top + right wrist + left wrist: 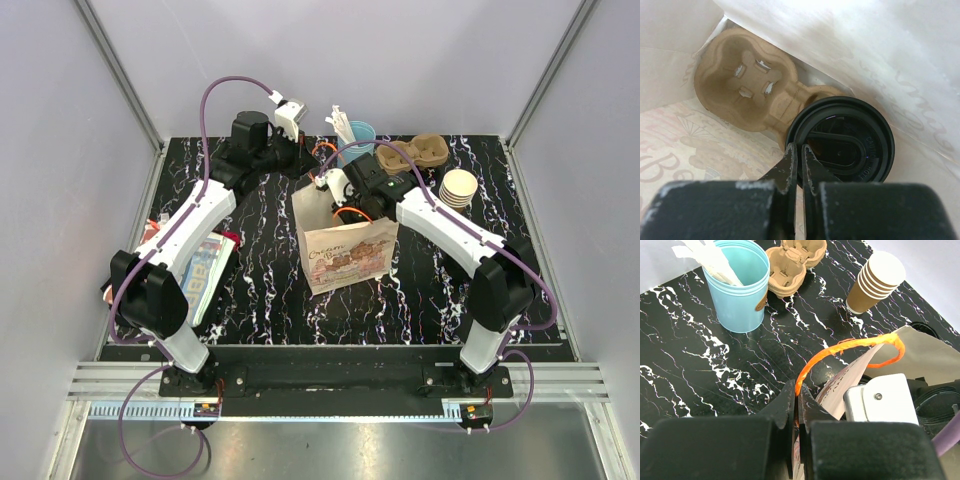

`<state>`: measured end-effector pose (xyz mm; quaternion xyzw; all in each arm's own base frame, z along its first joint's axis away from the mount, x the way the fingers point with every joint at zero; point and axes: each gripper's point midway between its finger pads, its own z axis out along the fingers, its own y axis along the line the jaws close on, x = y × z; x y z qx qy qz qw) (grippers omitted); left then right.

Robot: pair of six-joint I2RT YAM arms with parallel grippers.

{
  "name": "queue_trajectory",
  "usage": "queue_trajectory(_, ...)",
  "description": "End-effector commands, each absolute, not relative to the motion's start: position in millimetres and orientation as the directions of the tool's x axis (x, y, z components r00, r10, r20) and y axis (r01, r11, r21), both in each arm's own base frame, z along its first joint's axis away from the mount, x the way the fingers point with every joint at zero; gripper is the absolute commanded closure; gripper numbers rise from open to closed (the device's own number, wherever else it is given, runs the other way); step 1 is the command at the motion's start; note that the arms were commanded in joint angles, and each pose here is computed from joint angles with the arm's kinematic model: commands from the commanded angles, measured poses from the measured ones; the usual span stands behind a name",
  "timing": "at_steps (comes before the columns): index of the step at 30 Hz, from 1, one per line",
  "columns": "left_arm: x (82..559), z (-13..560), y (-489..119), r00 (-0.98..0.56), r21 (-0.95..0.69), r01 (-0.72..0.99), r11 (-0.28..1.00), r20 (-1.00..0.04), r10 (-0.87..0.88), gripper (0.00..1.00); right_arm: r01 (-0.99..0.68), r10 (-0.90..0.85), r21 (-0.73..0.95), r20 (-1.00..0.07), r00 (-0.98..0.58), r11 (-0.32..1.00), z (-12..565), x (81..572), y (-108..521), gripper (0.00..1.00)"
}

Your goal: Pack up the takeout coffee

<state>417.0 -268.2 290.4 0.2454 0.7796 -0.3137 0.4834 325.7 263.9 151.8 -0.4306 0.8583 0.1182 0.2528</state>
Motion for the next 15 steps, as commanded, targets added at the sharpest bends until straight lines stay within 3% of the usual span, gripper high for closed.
queue_trajectory(1, 414.6, 321.1, -266.0, -0.330, -0.207, 0.701, 0.682, -0.943, 0.053, 1.00, -0.799, -0.673, -0.019, -0.552, -0.493, 0.601, 154.6, 330.4, 261.9, 0.93)
queue_trajectory(5, 414.2, 319.3, -266.7, -0.335, -0.211, 0.701, 0.681, -0.941, 0.054, 1.00, -0.802, -0.672, -0.018, -0.558, -0.487, 0.597, 158.8, 329.4, 262.0, 0.89)
queue_trajectory(15, 413.7, 322.2, -266.5, -0.331, -0.210, 0.702, 0.681, -0.942, 0.050, 1.00, -0.802, -0.672, -0.021, -0.560, -0.485, 0.596, 162.9, 328.0, 260.6, 0.70)
